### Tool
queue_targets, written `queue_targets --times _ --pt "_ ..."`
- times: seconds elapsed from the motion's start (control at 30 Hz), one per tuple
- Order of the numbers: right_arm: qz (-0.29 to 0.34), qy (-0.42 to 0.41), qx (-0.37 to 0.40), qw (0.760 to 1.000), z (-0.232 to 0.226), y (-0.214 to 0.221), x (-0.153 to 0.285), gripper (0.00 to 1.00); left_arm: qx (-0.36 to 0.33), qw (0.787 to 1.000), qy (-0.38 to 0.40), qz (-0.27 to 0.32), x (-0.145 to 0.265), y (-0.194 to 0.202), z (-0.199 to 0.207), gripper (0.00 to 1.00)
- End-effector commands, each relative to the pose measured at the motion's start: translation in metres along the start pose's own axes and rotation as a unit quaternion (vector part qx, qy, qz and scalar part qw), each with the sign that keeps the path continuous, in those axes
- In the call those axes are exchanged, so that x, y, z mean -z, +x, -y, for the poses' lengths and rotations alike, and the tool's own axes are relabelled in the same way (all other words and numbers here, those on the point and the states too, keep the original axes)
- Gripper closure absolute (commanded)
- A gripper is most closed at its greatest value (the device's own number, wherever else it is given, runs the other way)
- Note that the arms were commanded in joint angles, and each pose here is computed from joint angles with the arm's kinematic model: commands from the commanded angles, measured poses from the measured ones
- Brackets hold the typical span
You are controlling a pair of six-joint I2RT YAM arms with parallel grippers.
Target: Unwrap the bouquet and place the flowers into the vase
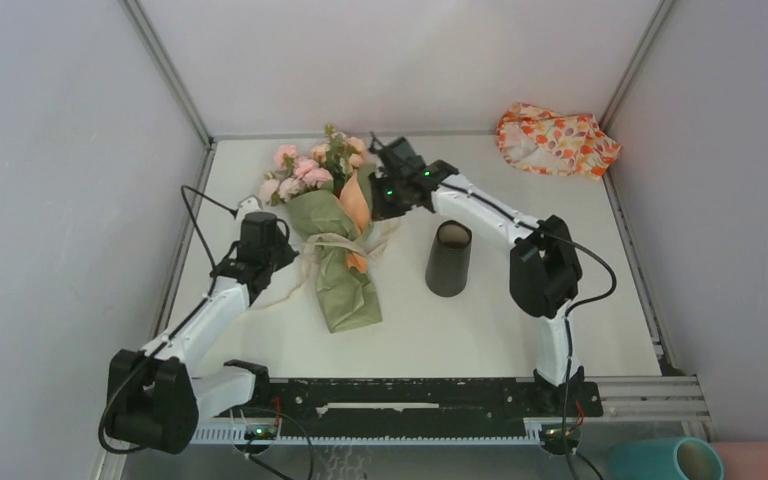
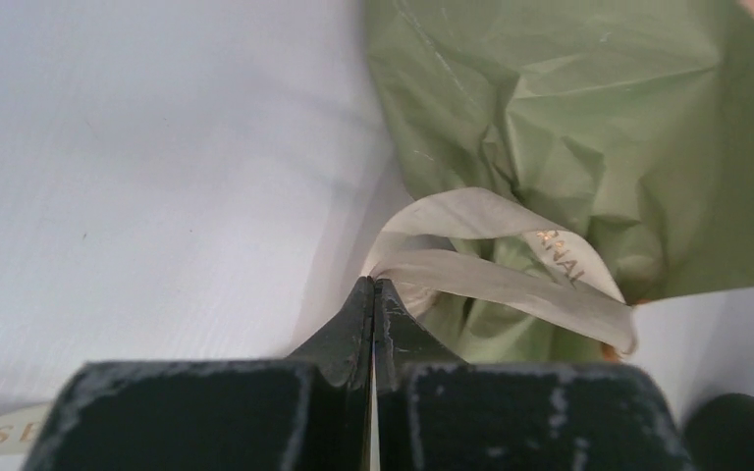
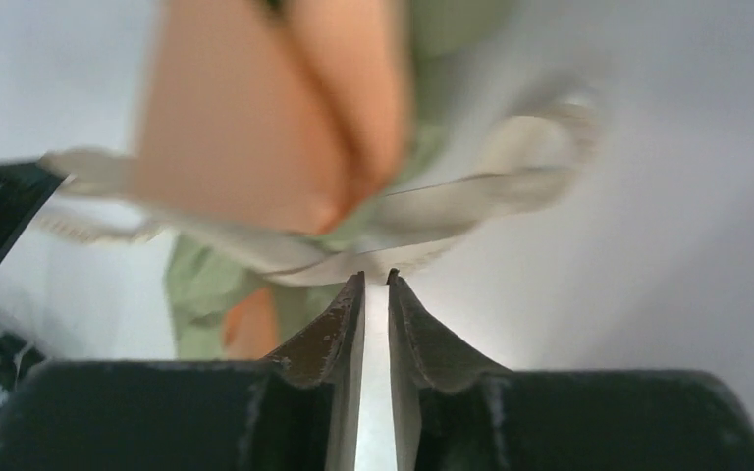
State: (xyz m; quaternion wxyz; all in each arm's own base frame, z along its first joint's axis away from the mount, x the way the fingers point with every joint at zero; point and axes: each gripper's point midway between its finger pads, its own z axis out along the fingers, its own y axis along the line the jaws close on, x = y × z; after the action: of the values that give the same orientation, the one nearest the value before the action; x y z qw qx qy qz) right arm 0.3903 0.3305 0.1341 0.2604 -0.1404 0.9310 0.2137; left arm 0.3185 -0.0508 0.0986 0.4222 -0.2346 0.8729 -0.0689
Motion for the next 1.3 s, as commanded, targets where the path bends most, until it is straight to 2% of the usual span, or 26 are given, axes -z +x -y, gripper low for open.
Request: queue_targets --times 0.0,0.23,0.6,0.87,1.27 --pt "0.027 -0.044 0.071 0.996 -0.061 -0.009 0.018 0.75 0.014 0.998 0.023 0.057 0.033 -0.046 0.015 1.00" --pt "0.007 -0.098 0.093 0.991 -0.103 0.005 0.010 0.62 0.027 0.993 0.053 0.103 0.073 -0.088 0.032 1.00" --pt "-0.021 -0.146 0.106 0.983 -0.146 0.021 -0.014 0.62 0.038 0.990 0.082 0.106 0.080 -0.098 0.047 0.99" --pt "-0.024 -0.174 0.111 0.978 -0.166 0.028 -0.011 0.61 0.051 0.985 0.140 0.089 0.072 -0.109 0.083 1.00" --pt "-0.026 -0.170 0.101 0.980 -0.164 0.022 -0.035 0.60 0.057 0.970 0.177 0.160 0.132 -0.159 0.097 0.99"
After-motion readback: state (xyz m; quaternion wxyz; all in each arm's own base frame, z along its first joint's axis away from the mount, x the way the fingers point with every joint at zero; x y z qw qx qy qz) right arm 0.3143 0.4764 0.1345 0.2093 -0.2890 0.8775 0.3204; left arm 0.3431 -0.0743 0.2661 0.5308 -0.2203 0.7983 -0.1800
